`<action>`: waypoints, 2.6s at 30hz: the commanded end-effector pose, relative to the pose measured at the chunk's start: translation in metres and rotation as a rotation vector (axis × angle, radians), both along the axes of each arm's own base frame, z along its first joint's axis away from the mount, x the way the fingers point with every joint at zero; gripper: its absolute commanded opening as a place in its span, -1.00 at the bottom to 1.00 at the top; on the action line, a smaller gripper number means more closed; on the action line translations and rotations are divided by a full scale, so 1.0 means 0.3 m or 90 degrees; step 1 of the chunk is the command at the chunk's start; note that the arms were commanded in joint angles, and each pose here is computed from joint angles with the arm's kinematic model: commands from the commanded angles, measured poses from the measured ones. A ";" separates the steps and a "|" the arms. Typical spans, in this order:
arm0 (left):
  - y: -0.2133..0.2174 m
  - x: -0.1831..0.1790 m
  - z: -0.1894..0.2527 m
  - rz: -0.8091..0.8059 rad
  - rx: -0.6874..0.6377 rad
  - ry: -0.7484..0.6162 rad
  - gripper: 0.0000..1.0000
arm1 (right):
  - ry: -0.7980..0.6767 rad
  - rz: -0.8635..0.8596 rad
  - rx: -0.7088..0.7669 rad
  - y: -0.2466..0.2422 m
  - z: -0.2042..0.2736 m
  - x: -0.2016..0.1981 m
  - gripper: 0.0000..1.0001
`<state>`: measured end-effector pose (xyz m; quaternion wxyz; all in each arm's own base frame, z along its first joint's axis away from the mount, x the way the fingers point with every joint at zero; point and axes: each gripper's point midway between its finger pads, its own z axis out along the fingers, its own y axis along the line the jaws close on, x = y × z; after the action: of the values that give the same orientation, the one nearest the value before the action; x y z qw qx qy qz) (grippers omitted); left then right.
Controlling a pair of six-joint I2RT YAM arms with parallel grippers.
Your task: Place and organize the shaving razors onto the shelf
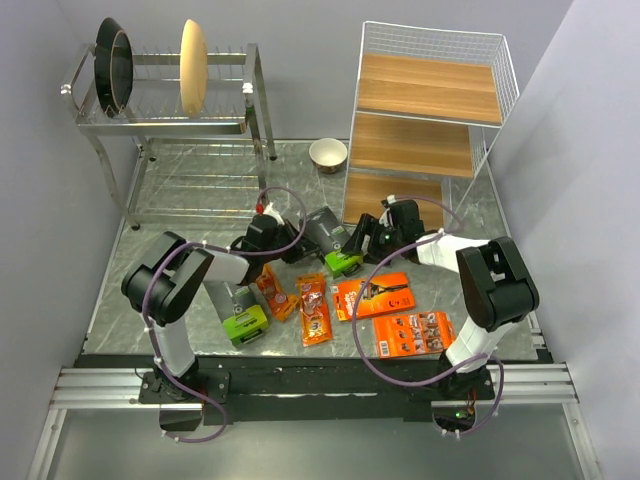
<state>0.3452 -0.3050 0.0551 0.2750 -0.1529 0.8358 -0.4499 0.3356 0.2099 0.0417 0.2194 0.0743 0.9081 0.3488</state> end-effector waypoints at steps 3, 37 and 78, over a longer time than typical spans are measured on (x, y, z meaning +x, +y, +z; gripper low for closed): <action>0.231 -0.340 -0.438 -0.022 0.223 0.271 -0.99 | 0.030 0.052 0.051 0.054 0.006 -0.053 0.79; 0.276 -0.227 -0.330 -0.138 0.238 0.127 0.54 | -0.101 0.104 0.106 -0.112 0.312 -0.193 -0.43; 0.155 -0.275 -0.280 -0.303 0.312 0.048 0.59 | -0.101 -0.457 0.264 -0.708 0.205 0.161 -0.35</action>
<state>0.3226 -0.2935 0.0352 0.2933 0.1281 0.8804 -0.3499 0.3451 0.0218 0.0920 0.3403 0.3874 0.7318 0.4456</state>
